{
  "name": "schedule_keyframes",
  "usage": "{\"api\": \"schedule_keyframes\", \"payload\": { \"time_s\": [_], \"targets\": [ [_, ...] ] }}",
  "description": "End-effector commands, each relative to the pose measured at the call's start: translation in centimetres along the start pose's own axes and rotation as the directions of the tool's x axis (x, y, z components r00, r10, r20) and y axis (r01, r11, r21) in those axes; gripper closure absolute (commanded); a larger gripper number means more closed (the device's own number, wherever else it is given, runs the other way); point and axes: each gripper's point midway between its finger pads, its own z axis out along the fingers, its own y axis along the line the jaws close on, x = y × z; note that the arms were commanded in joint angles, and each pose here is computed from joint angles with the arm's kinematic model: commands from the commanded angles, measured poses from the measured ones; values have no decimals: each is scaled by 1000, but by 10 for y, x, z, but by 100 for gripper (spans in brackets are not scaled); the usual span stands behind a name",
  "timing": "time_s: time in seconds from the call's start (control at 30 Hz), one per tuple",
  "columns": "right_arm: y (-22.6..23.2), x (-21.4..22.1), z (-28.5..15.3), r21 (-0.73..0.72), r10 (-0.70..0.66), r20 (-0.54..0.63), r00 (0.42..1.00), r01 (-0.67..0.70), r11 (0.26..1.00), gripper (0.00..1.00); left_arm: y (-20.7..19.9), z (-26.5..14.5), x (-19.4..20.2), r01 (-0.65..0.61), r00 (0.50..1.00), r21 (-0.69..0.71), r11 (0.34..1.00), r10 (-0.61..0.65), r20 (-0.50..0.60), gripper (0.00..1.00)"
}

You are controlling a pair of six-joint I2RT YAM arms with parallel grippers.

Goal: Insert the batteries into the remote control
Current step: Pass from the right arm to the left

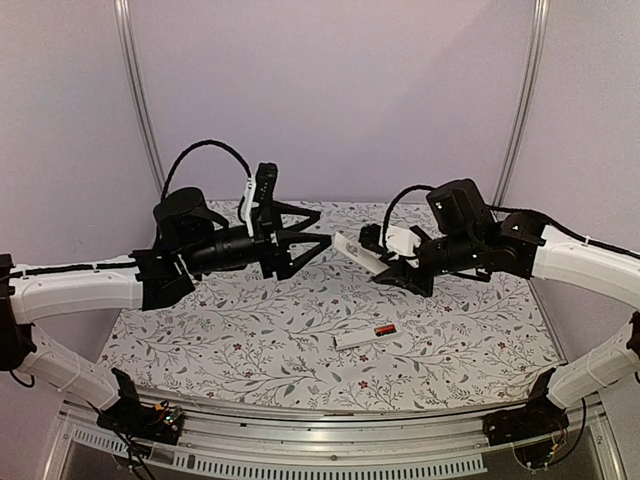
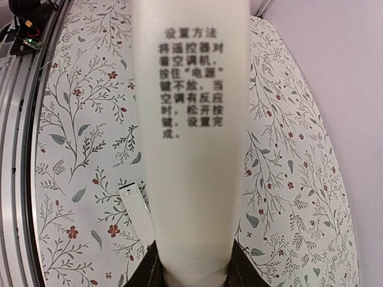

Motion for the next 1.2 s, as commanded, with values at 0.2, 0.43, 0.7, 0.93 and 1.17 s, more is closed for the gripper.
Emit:
{"api": "schedule_keyframes", "payload": {
  "time_s": [0.2, 0.43, 0.7, 0.93, 1.17],
  "targets": [
    [-25, 20, 21, 93, -81, -146, 986, 95, 991, 75, 61, 0, 78, 365, 884, -244, 898, -417, -211, 39],
    [-22, 26, 31, 93, -134, -193, 972, 154, 984, 75, 57, 15, 85, 425, 862, -181, 887, -457, -219, 51],
    [-24, 31, 31, 110, -139, -201, 970, 163, 980, 76, 71, -1, 75, 409, 880, -223, 885, -447, -161, 47],
    [-25, 34, 34, 115, -135, -209, 969, 162, 980, 77, 65, -3, 65, 427, 879, -171, 888, -452, -150, 33],
    [-26, 34, 35, 119, -138, -213, 967, 165, 979, 77, 68, 5, 90, 462, 847, -190, 867, -494, -196, 39]
  ]
}}
